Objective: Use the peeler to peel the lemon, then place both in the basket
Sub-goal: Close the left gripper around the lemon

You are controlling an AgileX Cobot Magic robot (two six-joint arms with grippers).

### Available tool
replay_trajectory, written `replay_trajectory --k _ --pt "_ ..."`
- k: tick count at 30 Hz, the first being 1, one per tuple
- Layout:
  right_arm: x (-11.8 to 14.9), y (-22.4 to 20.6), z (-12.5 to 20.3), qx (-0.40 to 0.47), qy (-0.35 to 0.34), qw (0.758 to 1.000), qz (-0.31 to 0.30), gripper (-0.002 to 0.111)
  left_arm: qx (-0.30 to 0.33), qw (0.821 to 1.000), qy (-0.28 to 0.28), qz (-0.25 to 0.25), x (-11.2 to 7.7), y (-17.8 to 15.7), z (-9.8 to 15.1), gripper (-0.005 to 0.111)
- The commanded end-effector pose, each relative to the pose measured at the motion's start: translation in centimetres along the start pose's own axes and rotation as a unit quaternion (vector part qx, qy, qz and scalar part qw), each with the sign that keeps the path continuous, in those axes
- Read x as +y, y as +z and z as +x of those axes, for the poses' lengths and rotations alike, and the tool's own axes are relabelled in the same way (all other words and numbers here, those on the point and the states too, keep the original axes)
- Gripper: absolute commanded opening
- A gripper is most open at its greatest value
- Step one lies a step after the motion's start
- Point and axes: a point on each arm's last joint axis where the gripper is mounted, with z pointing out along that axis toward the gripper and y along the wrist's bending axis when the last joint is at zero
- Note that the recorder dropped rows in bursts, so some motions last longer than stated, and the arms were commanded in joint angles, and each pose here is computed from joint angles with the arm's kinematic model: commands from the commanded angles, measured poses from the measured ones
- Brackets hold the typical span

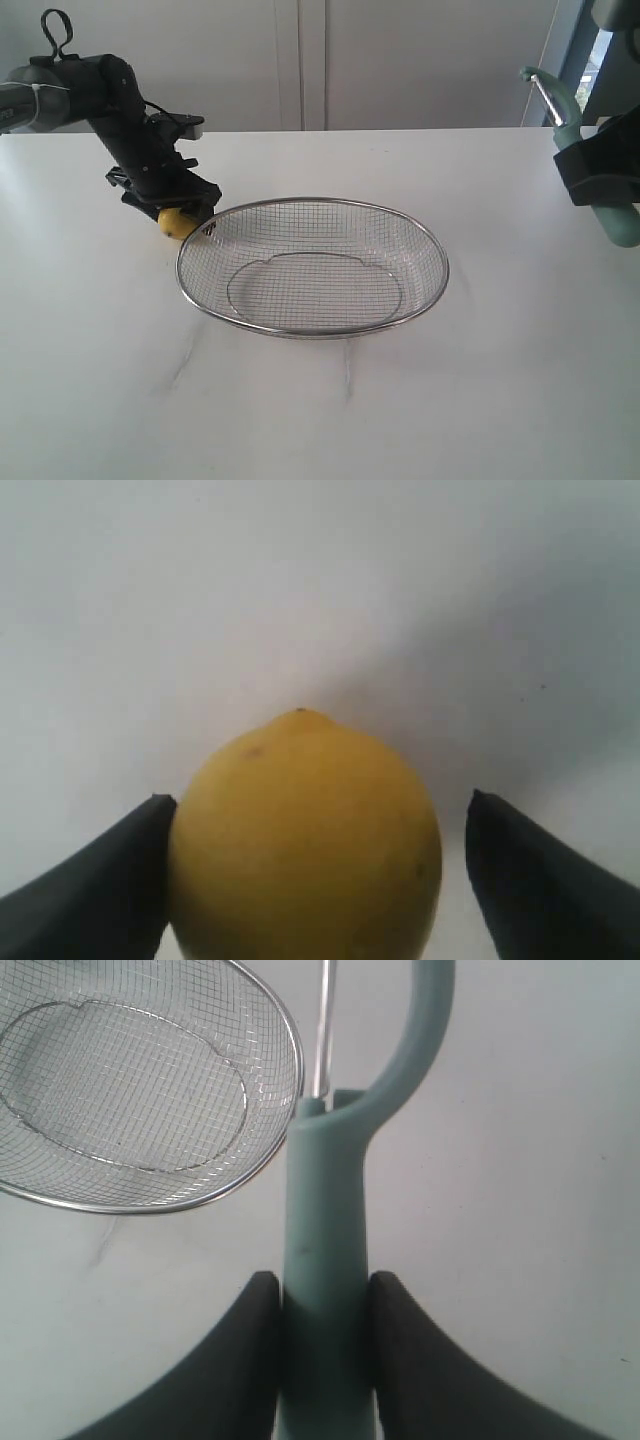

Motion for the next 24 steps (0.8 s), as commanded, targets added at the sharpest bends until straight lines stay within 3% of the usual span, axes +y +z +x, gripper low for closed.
replay_trajectory --k 1,14,24 --pt "0.00 -0.27 -0.01 -0.007 -0.001 1.000 0.001 0.000 0.006 1.000 -0.001 0.002 -0.17 0.13 0.09 0.080" --pt "0.00 -0.27 -0.01 -0.007 -0.001 1.000 0.001 0.000 0.003 1.000 -0.001 0.001 -0.10 0.34 0.04 0.075" --pt "0.00 -0.27 -0.01 -0.007 -0.001 1.000 0.001 0.000 0.002 1.000 -0.001 0.000 -0.10 0.34 0.02 0.034"
